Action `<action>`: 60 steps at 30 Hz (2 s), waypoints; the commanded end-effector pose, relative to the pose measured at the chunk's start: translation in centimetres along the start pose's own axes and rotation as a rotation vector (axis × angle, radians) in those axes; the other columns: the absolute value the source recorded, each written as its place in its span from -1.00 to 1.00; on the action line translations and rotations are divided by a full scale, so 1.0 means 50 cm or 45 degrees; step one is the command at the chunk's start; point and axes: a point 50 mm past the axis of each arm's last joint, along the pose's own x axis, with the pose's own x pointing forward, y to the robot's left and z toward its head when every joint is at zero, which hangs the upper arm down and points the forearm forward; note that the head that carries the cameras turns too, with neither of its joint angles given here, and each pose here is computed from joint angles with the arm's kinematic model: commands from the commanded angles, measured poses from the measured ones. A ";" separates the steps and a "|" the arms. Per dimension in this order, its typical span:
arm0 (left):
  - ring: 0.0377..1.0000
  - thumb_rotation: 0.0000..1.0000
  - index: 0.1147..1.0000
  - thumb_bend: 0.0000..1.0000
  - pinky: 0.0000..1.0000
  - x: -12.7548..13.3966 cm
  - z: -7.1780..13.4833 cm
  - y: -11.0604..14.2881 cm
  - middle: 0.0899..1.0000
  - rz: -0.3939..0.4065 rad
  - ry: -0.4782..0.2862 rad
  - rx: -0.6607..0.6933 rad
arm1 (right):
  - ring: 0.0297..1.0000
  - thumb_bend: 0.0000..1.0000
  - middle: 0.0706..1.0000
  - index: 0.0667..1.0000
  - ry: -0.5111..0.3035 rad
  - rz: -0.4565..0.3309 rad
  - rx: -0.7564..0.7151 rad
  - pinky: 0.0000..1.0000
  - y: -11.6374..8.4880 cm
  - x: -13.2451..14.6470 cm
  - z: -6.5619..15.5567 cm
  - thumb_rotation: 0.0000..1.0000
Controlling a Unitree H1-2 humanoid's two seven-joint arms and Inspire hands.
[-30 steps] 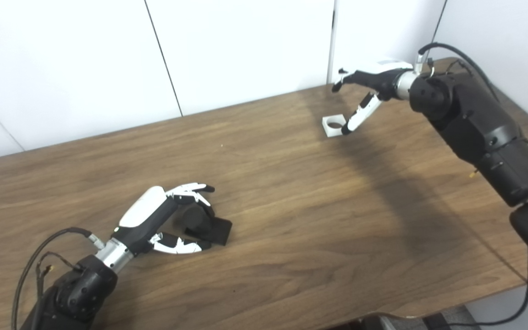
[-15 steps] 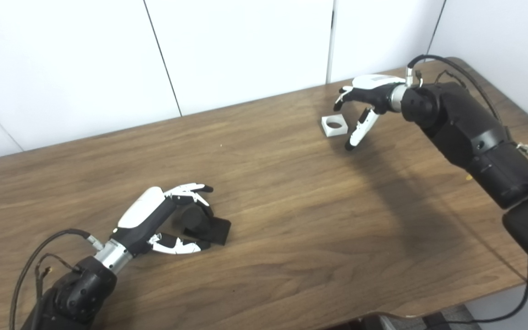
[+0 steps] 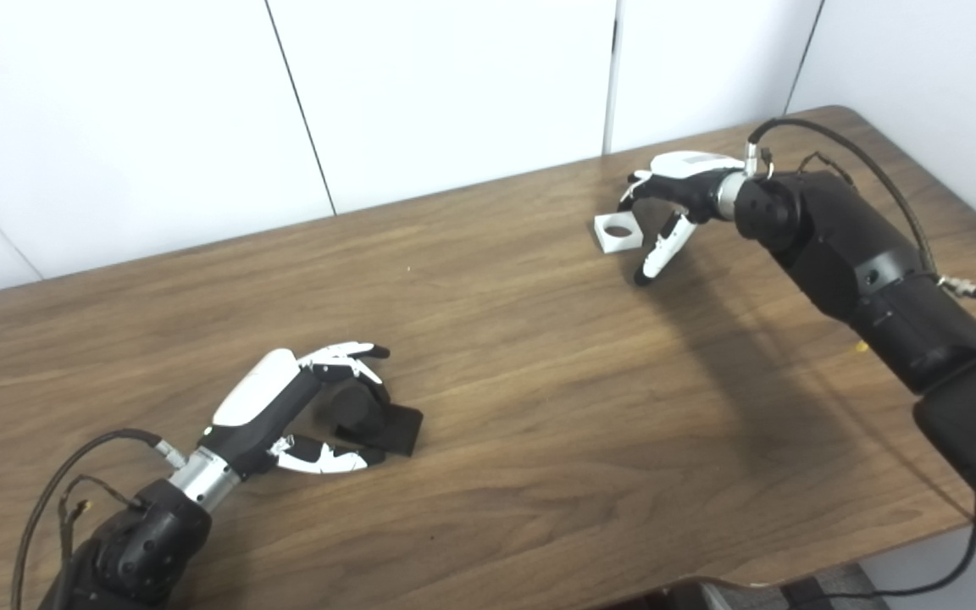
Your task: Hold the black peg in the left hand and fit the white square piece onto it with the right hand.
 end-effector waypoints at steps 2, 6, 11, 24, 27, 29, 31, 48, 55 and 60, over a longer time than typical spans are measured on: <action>0.75 -0.93 -0.05 0.71 0.68 -0.038 -0.024 0.001 0.68 -0.094 0.079 0.053 | 1.00 0.62 0.99 0.61 -0.038 -0.109 -0.003 1.00 -0.047 0.004 0.010 -0.28; 0.75 -0.90 -0.05 0.71 0.71 -0.041 -0.024 0.002 0.68 -0.095 0.085 0.059 | 1.00 0.57 0.96 0.58 -0.035 -0.120 -0.010 1.00 -0.037 0.012 0.010 -0.27; 0.75 -0.91 -0.04 0.71 0.69 -0.044 -0.022 0.001 0.68 -0.092 0.083 0.056 | 0.93 0.46 0.88 0.45 -0.031 -0.161 -0.023 0.98 -0.028 0.021 0.012 -0.33; 0.76 -0.84 -0.04 0.68 0.73 -0.042 -0.015 0.000 0.69 -0.091 0.078 0.059 | 0.80 0.15 0.75 0.10 -0.042 -0.266 -0.092 0.84 -0.016 0.035 0.022 -0.64; 0.76 -0.85 -0.04 0.69 0.73 -0.042 -0.014 0.000 0.69 -0.087 0.071 0.048 | 0.78 0.04 0.73 -0.05 -0.050 -0.289 -0.099 0.81 -0.015 0.034 0.022 -0.70; 0.76 -0.85 -0.04 0.68 0.73 -0.042 -0.015 0.000 0.69 -0.090 0.072 0.047 | 0.75 0.02 0.71 -0.07 -0.057 -0.312 -0.106 0.77 -0.016 0.034 0.022 -0.70; 0.76 -0.86 -0.04 0.68 0.73 -0.042 -0.015 0.001 0.69 -0.092 0.074 0.046 | 0.73 0.02 0.68 -0.08 -0.060 -0.327 -0.116 0.75 -0.015 0.035 0.021 -0.71; 0.77 -0.85 -0.04 0.67 0.73 -0.047 -0.015 0.002 0.70 -0.090 0.085 0.053 | 0.73 0.02 0.64 -0.10 -0.075 -0.349 -0.140 0.74 -0.005 0.036 0.018 -0.71; 0.78 -0.82 -0.04 0.67 0.75 -0.040 -0.017 0.003 0.71 -0.103 0.097 0.054 | 0.74 0.03 0.64 -0.10 -0.168 -0.426 -0.108 0.77 -0.020 0.011 0.032 -0.72; 0.79 -0.79 -0.03 0.67 0.74 -0.031 -0.018 0.002 0.71 -0.116 0.103 0.065 | 0.77 0.03 0.66 -0.10 -0.231 -0.474 -0.073 0.82 -0.037 -0.019 0.041 -0.72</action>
